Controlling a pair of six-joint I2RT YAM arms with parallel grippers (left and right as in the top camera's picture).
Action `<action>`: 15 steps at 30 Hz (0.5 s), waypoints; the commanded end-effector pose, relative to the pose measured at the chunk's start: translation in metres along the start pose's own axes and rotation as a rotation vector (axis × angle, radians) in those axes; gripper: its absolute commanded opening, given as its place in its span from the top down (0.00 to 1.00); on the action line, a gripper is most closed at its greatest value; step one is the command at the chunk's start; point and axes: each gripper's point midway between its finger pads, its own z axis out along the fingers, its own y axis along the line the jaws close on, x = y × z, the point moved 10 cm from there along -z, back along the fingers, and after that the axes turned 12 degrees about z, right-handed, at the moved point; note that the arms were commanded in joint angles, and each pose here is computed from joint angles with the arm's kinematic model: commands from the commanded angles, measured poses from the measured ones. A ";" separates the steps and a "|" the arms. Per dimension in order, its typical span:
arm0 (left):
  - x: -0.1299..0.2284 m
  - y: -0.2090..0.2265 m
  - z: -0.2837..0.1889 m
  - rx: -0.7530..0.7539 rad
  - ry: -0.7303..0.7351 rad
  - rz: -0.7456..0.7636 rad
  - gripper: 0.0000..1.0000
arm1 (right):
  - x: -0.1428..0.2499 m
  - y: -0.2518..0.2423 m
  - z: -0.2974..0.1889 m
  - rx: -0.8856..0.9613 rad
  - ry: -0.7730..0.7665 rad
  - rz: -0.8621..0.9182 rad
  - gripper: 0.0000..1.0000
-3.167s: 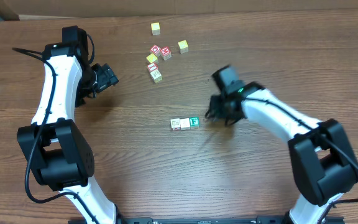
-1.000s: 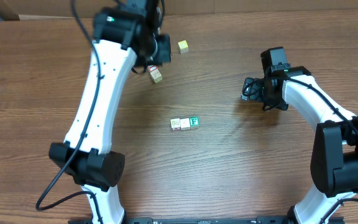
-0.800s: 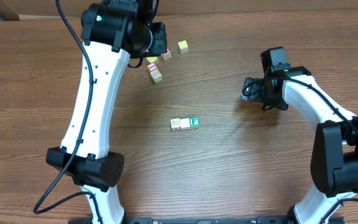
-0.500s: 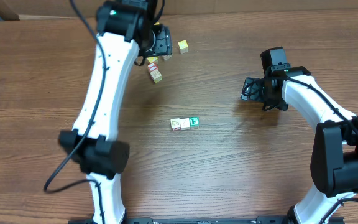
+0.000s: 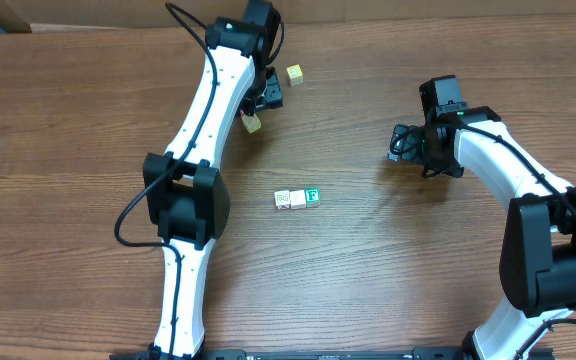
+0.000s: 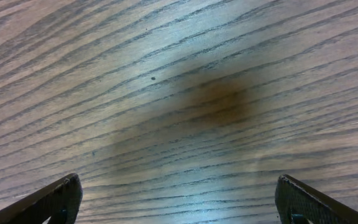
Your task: Flip 5 blocks
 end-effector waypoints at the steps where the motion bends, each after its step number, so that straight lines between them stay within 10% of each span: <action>1: -0.003 0.006 0.023 -0.019 0.032 -0.091 0.44 | -0.006 0.003 -0.014 -0.021 -0.045 0.000 0.00; 15: -0.008 0.008 0.045 -0.025 0.032 -0.141 0.56 | -0.006 0.003 -0.014 -0.021 -0.045 0.000 0.00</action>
